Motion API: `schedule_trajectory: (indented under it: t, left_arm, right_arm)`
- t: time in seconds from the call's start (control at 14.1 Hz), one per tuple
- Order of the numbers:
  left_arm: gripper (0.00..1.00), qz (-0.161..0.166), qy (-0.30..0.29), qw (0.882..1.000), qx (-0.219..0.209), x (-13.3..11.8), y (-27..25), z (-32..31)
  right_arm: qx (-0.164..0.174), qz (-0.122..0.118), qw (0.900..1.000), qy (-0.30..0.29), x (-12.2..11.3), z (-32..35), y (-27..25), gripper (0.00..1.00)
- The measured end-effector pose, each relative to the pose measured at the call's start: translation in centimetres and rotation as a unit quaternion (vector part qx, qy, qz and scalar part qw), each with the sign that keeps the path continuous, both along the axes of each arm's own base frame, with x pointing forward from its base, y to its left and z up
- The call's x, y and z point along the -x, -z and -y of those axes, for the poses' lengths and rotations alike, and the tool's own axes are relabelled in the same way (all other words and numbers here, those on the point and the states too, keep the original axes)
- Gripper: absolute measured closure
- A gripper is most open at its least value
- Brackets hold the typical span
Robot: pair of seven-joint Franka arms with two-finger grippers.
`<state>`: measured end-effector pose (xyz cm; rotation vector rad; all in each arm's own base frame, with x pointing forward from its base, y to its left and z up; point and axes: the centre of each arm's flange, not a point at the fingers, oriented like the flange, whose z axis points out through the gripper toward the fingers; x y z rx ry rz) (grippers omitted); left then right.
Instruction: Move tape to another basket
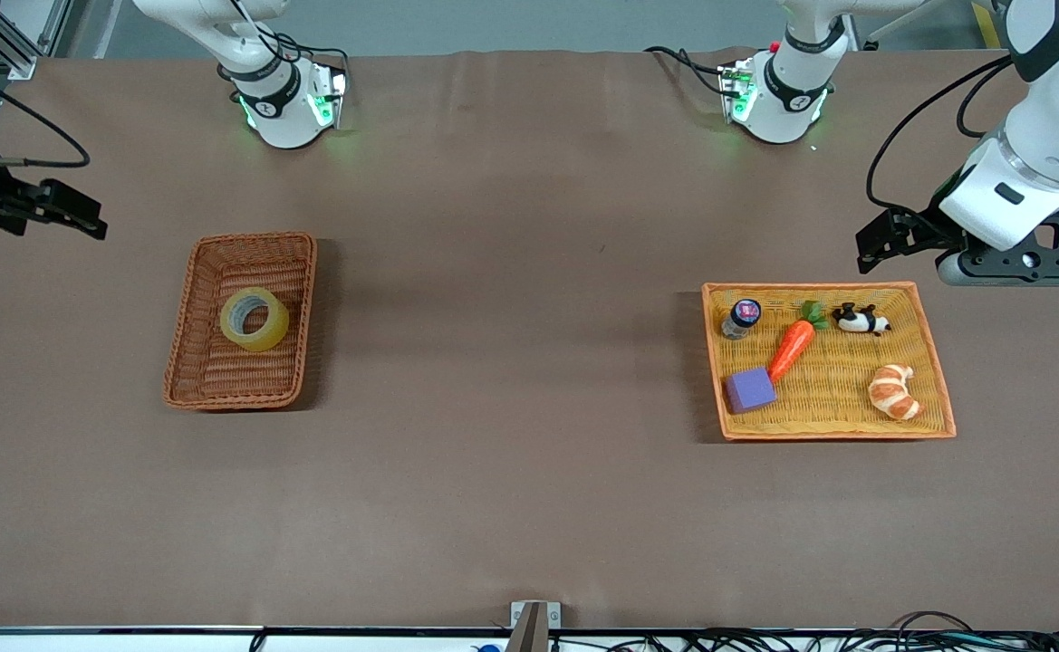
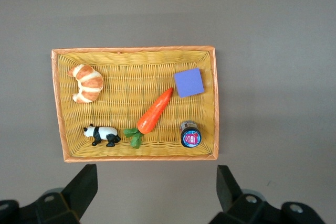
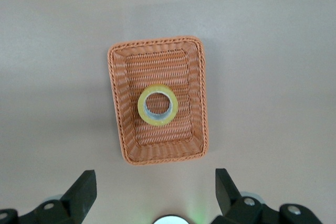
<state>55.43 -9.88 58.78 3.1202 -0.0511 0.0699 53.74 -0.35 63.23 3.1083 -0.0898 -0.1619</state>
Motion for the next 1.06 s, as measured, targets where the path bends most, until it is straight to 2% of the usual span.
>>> schedule_trajectory:
  t: [0.28, 0.57, 0.78, 1.06]
  left_arm:
    - [0.0, 0.0, 0.0, 1.0, 0.0, 0.0, 0.0, 0.0]
    - [0.0, 0.002, 0.0, 1.0, 0.0, -0.1, -0.2, 0.0]
    - [0.0, 0.001, 0.0, 1.0, 0.0, -0.2, -0.1, 0.0]
    - [0.0, 0.001, 0.0, 1.0, 0.001, -0.2, 0.0, 0.0]
  right_arm:
    - [-0.001, 0.004, 1.0, 0.004, 0.3, 0.5, -0.8, 0.0]
    - [-0.008, 0.023, 0.999, -0.037, 0.2, 0.7, -2.2, 0.0]
    - [-0.008, 0.044, 0.998, -0.046, -0.7, 1.1, -2.1, 0.0]
    - [-0.009, 0.04, 0.998, -0.048, -0.9, 1.2, -1.7, 0.0]
